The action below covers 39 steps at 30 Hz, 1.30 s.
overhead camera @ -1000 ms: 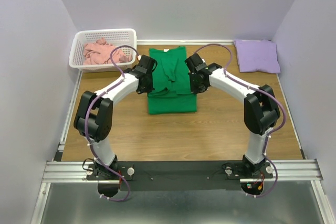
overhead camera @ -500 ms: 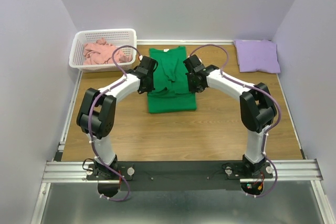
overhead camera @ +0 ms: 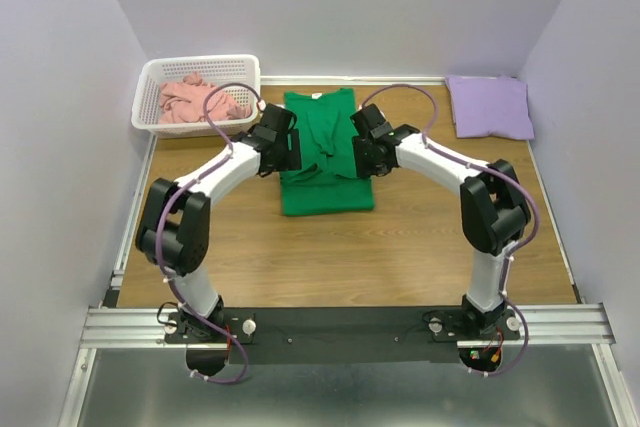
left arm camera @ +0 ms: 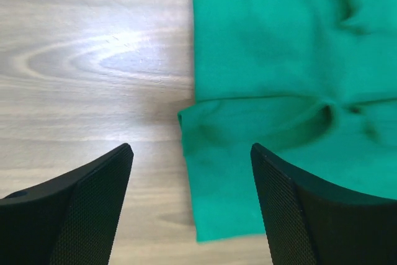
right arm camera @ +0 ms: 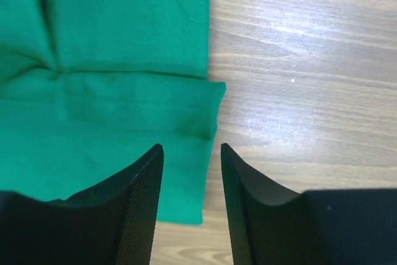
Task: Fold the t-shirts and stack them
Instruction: Fold the tshirt
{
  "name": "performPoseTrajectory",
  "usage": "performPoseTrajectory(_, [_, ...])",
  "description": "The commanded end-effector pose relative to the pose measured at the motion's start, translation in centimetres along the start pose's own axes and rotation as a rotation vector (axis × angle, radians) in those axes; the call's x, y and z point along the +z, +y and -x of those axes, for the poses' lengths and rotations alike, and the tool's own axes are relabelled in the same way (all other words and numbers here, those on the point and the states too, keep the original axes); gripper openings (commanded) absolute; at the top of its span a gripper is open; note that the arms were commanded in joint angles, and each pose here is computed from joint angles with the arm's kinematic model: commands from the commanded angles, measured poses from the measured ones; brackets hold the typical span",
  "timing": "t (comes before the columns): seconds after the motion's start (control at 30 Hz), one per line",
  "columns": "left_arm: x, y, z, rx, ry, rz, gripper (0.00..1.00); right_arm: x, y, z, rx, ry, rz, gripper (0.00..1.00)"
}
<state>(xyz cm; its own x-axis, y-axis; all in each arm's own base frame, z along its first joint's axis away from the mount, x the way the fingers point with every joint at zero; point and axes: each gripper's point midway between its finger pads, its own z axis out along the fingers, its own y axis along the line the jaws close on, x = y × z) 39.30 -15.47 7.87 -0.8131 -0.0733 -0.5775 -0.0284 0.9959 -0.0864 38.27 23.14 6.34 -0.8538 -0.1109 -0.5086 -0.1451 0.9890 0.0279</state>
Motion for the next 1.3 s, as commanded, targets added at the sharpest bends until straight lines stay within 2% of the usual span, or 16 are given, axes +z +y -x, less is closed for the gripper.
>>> performPoseTrajectory(0.0, [-5.7, -0.9, 2.9, -0.099, -0.131, -0.06, 0.86, -3.4, 2.0, 2.0, 0.03, -0.086, 0.082, 0.51])
performPoseTrajectory(0.1, [-7.7, -2.1, 1.9, -0.138, -0.142, -0.11, 0.83, -3.7, 4.1, 1.2, 0.028, -0.073, 0.143, 0.5])
performPoseTrajectory(0.17, [-8.0, -3.8, -0.1, -0.129, -0.119, -0.151, 0.63, -3.6, 5.8, 0.6, 0.037, -0.056, 0.21, 0.46])
performPoseTrajectory(0.2, [-8.0, -4.4, -0.8, -0.125, -0.111, -0.165, 0.63, -3.5, 6.2, 0.4, 0.043, -0.047, 0.23, 0.43])
performPoseTrajectory(0.23, [-7.8, -4.8, -1.5, -0.122, -0.106, -0.178, 0.48, -3.5, 7.0, 0.5, 0.051, -0.048, 0.274, 0.41])
performPoseTrajectory(0.33, [-6.1, -6.1, -4.5, -0.11, -0.055, -0.203, 0.33, -2.5, 8.1, 0.0, 0.07, -0.032, 0.325, 0.33])
performPoseTrajectory(0.4, [-4.4, -6.5, -6.3, -0.104, -0.005, -0.193, 0.26, -1.5, 8.8, -0.6, 0.083, -0.014, 0.351, 0.28])
performPoseTrajectory(0.47, [-3.0, -6.6, -7.6, -0.093, 0.024, -0.172, 0.23, -0.6, 9.4, -1.3, 0.092, 0.012, 0.376, 0.24])
performPoseTrajectory(0.7, [-0.6, -6.7, -11.6, -0.055, 0.12, -0.15, 0.21, 1.4, 10.2, -2.5, 0.095, 0.054, 0.405, 0.21])
performPoseTrajectory(0.9, [-0.1, -6.0, -13.9, -0.043, 0.17, -0.13, 0.18, 3.9, 9.1, -2.0, 0.109, 0.027, 0.305, 0.19])
performPoseTrajectory(1.07, [-0.1, -4.8, -15.7, -0.031, 0.206, -0.105, 0.17, 5.6, 6.6, 1.1, 0.145, -0.044, 0.21, 0.19])
performPoseTrajectory(1.27, [-0.4, -4.5, -16.7, -0.019, 0.218, -0.107, 0.17, 6.8, 4.4, 7.5, 0.175, -0.177, 0.139, 0.2])
